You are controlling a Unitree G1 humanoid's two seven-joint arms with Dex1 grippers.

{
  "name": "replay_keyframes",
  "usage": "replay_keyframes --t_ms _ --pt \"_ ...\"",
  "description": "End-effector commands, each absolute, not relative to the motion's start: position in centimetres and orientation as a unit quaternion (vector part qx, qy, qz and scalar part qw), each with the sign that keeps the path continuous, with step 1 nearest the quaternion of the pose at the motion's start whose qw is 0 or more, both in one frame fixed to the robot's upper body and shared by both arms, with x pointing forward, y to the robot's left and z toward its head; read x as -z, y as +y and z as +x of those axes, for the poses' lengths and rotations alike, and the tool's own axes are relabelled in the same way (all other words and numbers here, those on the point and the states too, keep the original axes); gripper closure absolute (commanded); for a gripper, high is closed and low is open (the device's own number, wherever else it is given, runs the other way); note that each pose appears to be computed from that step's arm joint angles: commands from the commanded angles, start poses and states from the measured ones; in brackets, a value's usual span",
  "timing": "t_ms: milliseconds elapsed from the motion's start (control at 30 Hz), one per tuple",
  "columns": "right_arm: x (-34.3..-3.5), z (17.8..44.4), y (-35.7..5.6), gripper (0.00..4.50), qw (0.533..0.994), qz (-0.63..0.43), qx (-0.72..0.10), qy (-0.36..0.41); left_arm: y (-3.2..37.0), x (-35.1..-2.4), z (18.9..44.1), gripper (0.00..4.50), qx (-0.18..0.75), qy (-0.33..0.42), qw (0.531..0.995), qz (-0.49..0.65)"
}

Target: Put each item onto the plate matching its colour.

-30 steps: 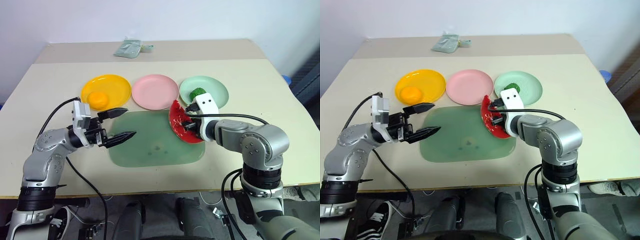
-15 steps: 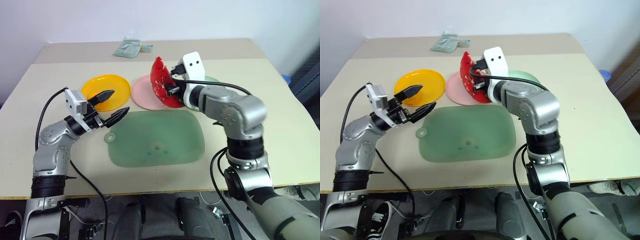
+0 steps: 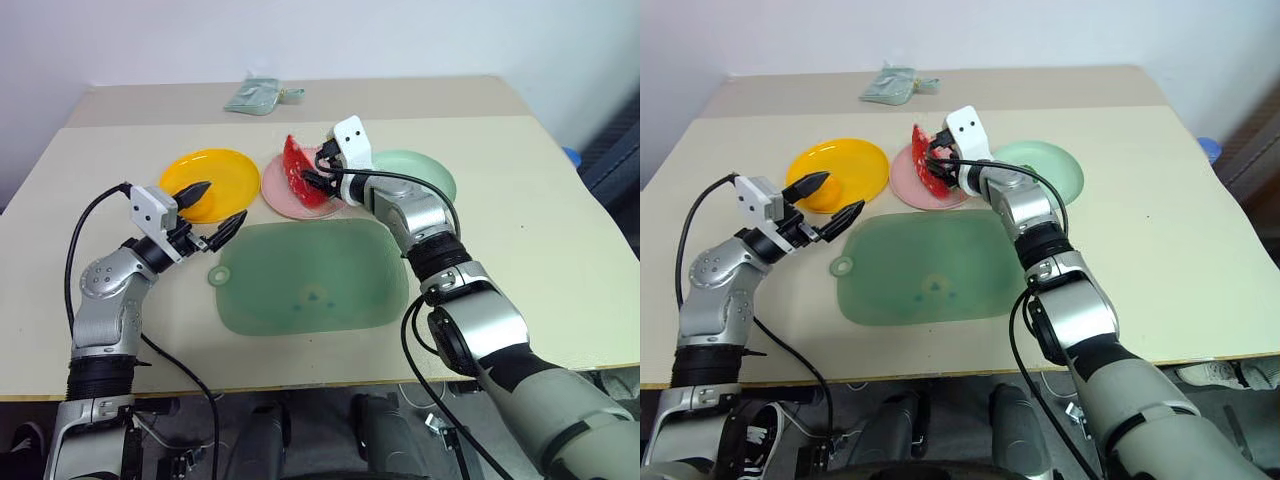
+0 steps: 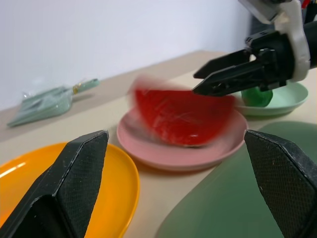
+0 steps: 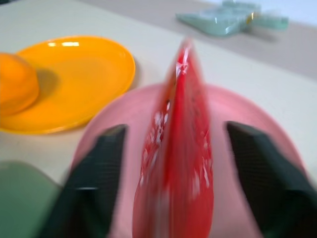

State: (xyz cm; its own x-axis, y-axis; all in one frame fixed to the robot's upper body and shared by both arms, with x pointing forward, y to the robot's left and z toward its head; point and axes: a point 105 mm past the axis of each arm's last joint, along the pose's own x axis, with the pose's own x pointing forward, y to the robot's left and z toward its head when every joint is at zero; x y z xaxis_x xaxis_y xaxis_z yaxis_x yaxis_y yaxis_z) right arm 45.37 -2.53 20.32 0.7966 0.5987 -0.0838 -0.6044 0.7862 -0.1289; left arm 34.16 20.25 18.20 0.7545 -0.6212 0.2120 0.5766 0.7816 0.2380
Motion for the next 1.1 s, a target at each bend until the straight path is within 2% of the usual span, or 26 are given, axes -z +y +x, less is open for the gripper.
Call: replay_keyframes --t_ms 33,133,267,367,400,467,600,733,900,1100 --pt "-26.4 45.8 -4.5 0.35 0.954 -0.038 -0.284 -0.091 20.5 -19.4 33.5 0.0 0.326 -0.164 0.928 0.077" --pt "-29.3 43.9 -6.5 0.35 0.932 0.044 -0.324 -0.157 20.5 -19.7 32.7 0.0 0.353 -0.167 0.92 0.049" --pt "-29.1 40.0 -8.2 0.35 0.901 -0.014 -0.376 -0.215 20.3 -19.7 31.3 0.0 0.398 -0.161 0.903 0.034" --pt "-26.6 34.5 -8.4 0.35 0.847 -0.059 -0.491 -0.197 20.1 -19.4 29.9 0.0 0.441 -0.148 0.884 0.035" --pt "-24.9 32.1 -8.8 0.35 0.822 -0.07 -0.541 -0.164 20.1 -19.2 29.7 0.0 0.448 -0.14 0.882 0.041" --pt "-22.1 28.7 -10.1 0.35 0.791 -0.106 -0.592 -0.109 20.1 -18.8 29.5 0.0 0.459 -0.127 0.878 0.051" --pt "-19.2 25.4 -12.1 0.35 0.772 -0.174 -0.608 -0.063 19.6 -18.2 29.2 0.0 0.481 -0.11 0.868 0.056" --pt "-17.8 24.2 -13.6 0.35 0.779 -0.193 -0.594 -0.045 18.3 -17.3 28.8 0.0 0.512 -0.093 0.853 0.049" --pt "-18.0 24.6 -14.0 0.35 0.809 -0.183 -0.556 -0.047 16.4 -17.0 29.5 0.0 0.552 -0.08 0.829 0.038" --pt "-18.4 25.3 -15.5 0.35 0.844 -0.191 -0.498 -0.053 13.2 -18.4 31.4 0.0 0.575 -0.117 0.809 0.032"
